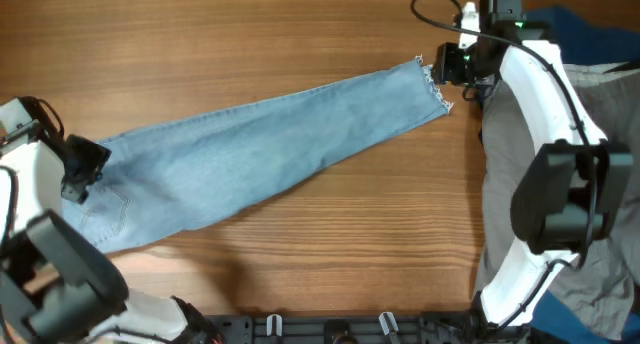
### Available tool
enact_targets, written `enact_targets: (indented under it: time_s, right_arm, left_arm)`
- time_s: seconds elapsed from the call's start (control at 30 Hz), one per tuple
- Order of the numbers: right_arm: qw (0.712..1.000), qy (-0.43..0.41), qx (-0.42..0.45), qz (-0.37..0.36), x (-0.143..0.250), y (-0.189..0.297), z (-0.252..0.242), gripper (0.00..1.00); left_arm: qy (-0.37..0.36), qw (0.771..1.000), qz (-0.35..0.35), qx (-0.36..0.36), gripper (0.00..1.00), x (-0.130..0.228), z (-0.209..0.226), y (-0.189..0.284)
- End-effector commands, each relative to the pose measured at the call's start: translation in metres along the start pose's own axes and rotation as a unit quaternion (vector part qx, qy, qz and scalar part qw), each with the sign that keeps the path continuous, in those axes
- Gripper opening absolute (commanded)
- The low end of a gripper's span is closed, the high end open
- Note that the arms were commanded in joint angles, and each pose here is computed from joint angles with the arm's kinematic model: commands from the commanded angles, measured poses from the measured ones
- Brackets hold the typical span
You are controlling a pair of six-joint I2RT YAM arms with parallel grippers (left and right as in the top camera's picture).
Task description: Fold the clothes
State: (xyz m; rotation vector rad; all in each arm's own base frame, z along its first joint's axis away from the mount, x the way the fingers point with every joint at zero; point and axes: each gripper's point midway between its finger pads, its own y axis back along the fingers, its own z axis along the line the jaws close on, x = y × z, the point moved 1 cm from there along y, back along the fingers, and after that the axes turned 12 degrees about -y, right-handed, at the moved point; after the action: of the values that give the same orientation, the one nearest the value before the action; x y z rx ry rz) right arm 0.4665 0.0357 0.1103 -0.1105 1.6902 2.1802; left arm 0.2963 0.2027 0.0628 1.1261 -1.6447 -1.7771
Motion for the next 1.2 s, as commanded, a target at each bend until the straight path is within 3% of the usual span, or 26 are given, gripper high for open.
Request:
enact_targets:
  time_s: [0.0,0.1,0.17,0.2,0.27,0.3,0.4,0.57,0.77,0.87,0.9,0.97,1.0,1.07,1.17]
  right_arm:
    - [0.996,0.051,-0.065,0.027,0.013,0.003,0.023,0.58]
    - [0.996,0.051,-0.064,0.037,0.019,0.003,0.025,0.57]
    - [0.996,0.050,-0.064,0.039,0.020,0.003,0.025,0.57]
    - [0.996,0.049,-0.063,0.040,0.020,0.003,0.024,0.57]
    - [0.996,0.050,-0.063,0.040,0.020,0.003,0.024,0.57]
    - [0.996,0.050,-0.063,0.040,0.020,0.003,0.024,0.57]
    - [0.996,0.049,-0.063,0.040,0.020,0.003,0.024,0.57]
    - [0.996,0.048,-0.062,0.038,0.019,0.003,0.023,0.57]
    - [0.996,0.049,-0.062,0.035,0.017,0.003,0.023,0.57]
    - [0.996,0.049,-0.062,0.035,0.017,0.003,0.023,0.57]
    - [0.996,0.049,-0.062,0.035,0.017,0.003,0.023,0.57]
    - [0.996,0.045,-0.062,0.037,0.018,0.003,0.023,0.59]
    - [0.997,0.037,-0.061,0.039,0.019,0.003,0.022,0.62]
    - [0.997,0.029,-0.060,0.044,0.021,0.003,0.022,0.65]
    - [0.996,-0.016,-0.054,0.063,0.031,-0.002,0.018,0.63]
  left_arm:
    - [0.078,0.996,0.036,0.008,0.54,0.008,-0.007,-0.042]
    - [0.091,0.996,0.024,0.000,0.50,0.002,-0.006,-0.051]
    - [0.091,0.996,0.020,0.002,0.42,0.000,-0.007,-0.052]
    - [0.091,0.996,0.020,0.000,0.36,0.000,-0.006,-0.052]
    - [0.090,0.996,0.021,-0.014,0.12,0.001,-0.001,-0.053]
    - [0.090,0.996,0.025,-0.014,0.04,0.003,-0.001,-0.054]
    - [0.087,0.996,0.022,-0.007,0.04,-0.003,-0.005,-0.039]
    - [0.089,0.995,-0.040,0.029,0.04,-0.038,-0.018,0.021]
    - [0.066,0.991,-0.102,0.051,0.04,-0.062,-0.048,0.017]
    - [0.042,0.996,-0.079,0.012,0.04,-0.049,-0.058,-0.025]
    - [0.037,0.997,-0.072,-0.001,0.13,-0.045,-0.058,-0.040]
    - [0.027,0.998,-0.064,-0.007,0.45,-0.043,-0.057,-0.054]
    - [-0.009,0.997,-0.074,-0.002,0.55,-0.050,-0.058,-0.046]
    - [-0.060,0.995,-0.080,-0.005,0.61,-0.061,-0.057,-0.015]
    - [-0.051,0.994,-0.097,0.019,0.63,-0.066,-0.052,0.052]
